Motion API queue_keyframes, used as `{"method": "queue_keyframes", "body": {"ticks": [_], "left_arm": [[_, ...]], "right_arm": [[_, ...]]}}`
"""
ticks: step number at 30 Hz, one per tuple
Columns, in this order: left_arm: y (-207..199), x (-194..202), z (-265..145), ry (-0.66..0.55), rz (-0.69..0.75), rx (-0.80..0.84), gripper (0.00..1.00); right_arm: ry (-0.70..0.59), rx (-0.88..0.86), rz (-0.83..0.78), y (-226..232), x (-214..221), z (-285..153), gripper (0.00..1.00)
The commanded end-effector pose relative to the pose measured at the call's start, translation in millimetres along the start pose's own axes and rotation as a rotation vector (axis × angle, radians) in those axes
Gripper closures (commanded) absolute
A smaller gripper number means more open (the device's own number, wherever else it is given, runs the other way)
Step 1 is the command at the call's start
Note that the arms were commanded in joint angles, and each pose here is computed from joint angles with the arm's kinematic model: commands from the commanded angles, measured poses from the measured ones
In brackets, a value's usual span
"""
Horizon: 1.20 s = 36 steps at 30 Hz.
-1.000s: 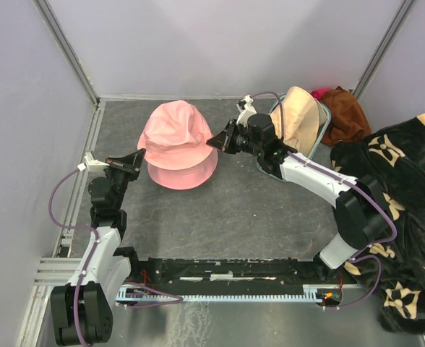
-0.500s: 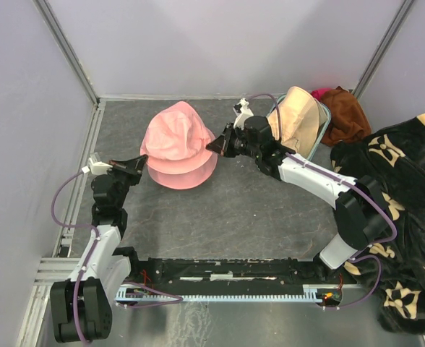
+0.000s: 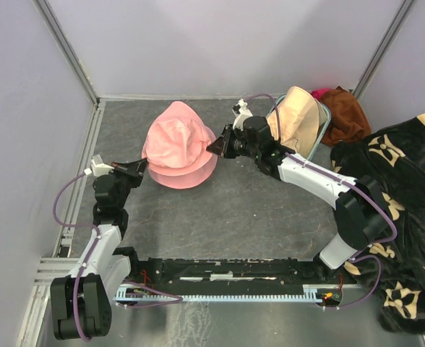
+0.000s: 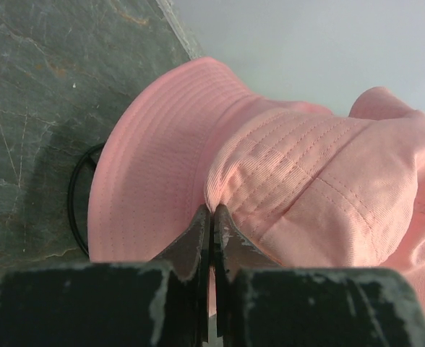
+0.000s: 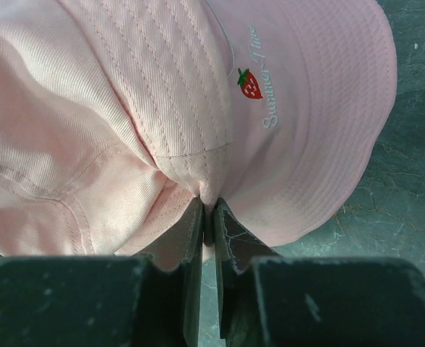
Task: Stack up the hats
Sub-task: Place the hat in the bin.
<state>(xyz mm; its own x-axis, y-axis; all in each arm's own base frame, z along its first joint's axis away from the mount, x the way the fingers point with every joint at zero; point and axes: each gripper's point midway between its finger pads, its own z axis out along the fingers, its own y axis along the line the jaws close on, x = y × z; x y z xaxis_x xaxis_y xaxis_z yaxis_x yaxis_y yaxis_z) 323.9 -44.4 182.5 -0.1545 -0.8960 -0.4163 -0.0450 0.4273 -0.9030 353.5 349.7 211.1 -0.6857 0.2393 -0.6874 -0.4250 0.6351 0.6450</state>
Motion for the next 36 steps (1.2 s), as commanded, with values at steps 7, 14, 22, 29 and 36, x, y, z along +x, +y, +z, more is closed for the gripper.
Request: {"method": "queue_keyframes", "body": {"ticks": [7, 14, 22, 29, 36], "left_arm": [[-26.5, -9.6, -6.4, -0.043, 0.003, 0.120, 0.97], [-53.3, -16.5, -12.2, -0.055, 0.005, 0.204, 0.97], [-52.4, -11.0, -13.4, -0.031, -0.014, 0.216, 0.97], [-44.8, -6.4, -12.2, -0.011, 0.008, 0.190, 0.97], [-32.2, -1.2, -8.5, 0.002, 0.012, 0.160, 0.97]], "right_arm": [[-0.056, 0.008, -0.038, 9.0, -16.8, -18.3, 0.84], [-0.080, -0.037, -0.012, 19.1, -20.2, -23.8, 0.82], [-0.075, -0.039, -0.004, 15.6, -13.9, -24.3, 0.77], [-0.070, -0.024, 0.007, 3.2, -3.0, -18.2, 0.70], [-0.073, -0.014, 0.008, -4.0, -0.8, -14.3, 0.57]]}}
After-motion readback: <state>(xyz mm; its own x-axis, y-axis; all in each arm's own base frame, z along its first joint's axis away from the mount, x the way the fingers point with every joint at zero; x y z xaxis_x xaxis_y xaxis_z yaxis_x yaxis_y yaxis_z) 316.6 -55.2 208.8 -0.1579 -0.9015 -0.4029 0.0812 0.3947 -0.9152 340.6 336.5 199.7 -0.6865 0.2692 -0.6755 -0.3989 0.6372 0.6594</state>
